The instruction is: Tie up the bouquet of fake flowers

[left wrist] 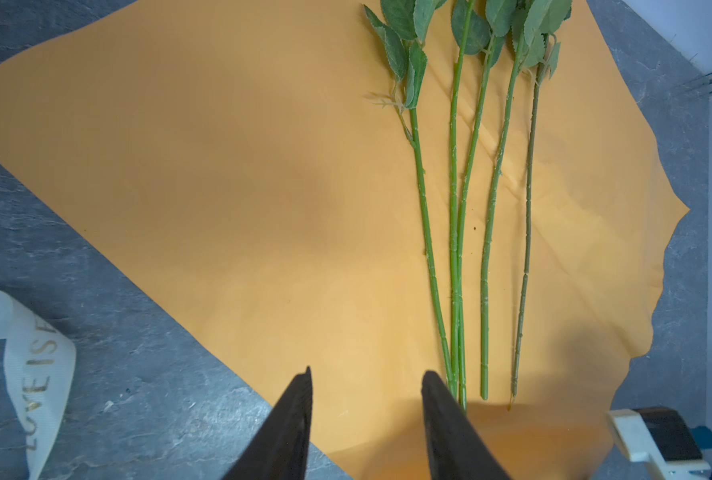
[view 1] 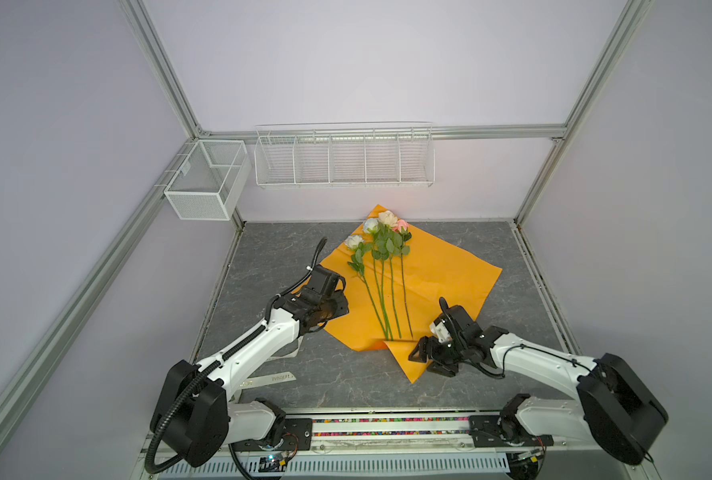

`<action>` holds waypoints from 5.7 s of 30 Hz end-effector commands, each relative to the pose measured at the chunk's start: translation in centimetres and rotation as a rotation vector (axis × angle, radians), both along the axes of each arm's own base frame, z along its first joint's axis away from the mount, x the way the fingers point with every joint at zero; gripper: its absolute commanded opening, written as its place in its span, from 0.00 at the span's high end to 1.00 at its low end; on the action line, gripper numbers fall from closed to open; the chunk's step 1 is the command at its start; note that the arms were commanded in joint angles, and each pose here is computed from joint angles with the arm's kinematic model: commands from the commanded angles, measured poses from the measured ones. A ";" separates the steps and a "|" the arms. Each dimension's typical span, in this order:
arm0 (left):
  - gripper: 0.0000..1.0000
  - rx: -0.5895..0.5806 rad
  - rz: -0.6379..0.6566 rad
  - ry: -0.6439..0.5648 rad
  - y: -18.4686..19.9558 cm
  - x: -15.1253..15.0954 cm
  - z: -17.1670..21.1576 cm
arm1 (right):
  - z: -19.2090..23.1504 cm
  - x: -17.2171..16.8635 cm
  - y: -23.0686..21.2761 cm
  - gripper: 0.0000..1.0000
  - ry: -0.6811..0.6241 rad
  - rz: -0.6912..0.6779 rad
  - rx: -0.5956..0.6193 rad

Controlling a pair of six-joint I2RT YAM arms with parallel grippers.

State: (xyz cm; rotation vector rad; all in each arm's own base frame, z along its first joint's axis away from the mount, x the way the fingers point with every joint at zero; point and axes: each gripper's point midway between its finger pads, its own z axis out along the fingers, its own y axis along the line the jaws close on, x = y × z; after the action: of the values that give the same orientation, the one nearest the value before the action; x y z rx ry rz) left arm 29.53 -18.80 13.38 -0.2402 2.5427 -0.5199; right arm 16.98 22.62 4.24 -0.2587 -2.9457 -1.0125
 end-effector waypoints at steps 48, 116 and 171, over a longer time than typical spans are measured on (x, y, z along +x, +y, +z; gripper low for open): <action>0.95 0.000 -0.295 0.293 -9.3 -8.3 -11.7 | -1.6 6.9 -7.3 0.65 -0.097 0.084 -0.410; 1.00 0.075 -0.132 0.300 -3.1 -9.6 -12.5 | 1.4 6.3 10.7 0.85 -0.211 0.337 -0.120; 0.41 -0.189 0.289 0.275 9.4 5.0 -8.6 | -3.3 6.5 8.1 0.86 -0.118 0.298 -0.290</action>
State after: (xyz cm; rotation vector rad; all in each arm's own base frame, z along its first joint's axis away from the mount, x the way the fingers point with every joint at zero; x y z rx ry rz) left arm 32.74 -8.74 3.61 -0.8248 2.6963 -0.5903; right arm 23.52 31.71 2.03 0.2873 -3.0987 -0.6771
